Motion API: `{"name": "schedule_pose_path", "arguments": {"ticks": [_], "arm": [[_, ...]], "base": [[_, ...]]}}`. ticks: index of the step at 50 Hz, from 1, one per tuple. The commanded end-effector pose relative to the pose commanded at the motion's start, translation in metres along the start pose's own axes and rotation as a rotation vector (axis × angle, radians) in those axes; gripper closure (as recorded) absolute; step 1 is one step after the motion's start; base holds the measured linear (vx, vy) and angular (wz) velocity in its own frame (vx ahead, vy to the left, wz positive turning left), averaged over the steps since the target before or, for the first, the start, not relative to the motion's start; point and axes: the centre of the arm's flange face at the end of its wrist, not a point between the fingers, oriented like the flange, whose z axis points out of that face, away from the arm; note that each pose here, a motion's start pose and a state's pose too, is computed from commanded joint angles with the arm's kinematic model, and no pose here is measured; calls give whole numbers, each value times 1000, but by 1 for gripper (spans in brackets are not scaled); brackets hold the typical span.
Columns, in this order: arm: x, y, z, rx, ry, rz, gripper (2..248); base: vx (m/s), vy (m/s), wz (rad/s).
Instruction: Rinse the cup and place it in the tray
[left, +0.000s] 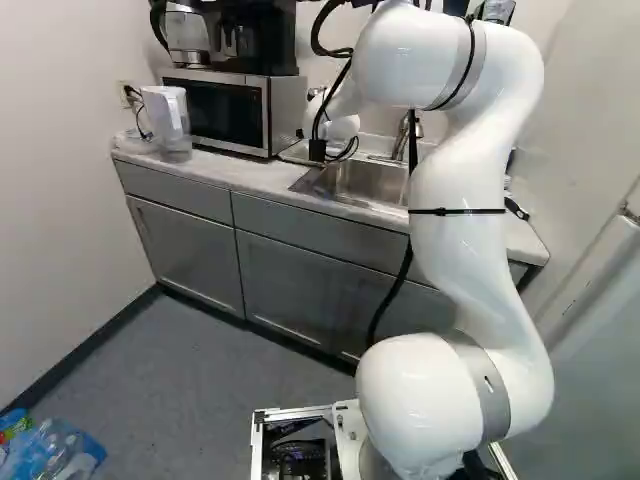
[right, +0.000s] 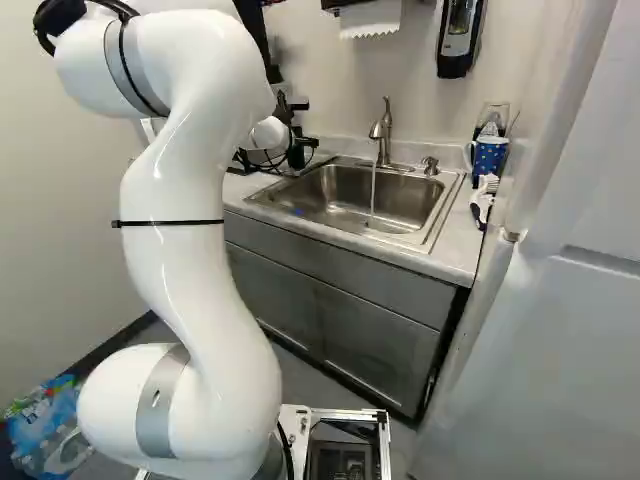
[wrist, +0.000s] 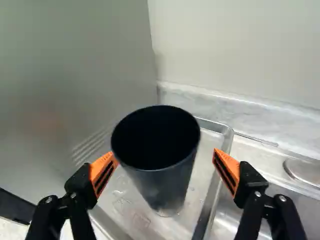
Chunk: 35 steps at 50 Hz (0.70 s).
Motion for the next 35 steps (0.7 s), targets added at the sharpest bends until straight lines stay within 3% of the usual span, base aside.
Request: {"name": "schedule_pose_path", "arguments": {"ticks": [2, 12, 35], "arm": [[0, 0, 0, 0, 0, 0, 3], [3, 0, -1, 0, 4, 0, 3], [26, -1, -12, 2, 44, 0, 3]], "base": [[0, 0, 0], [0, 0, 0], [0, 0, 0]]}}
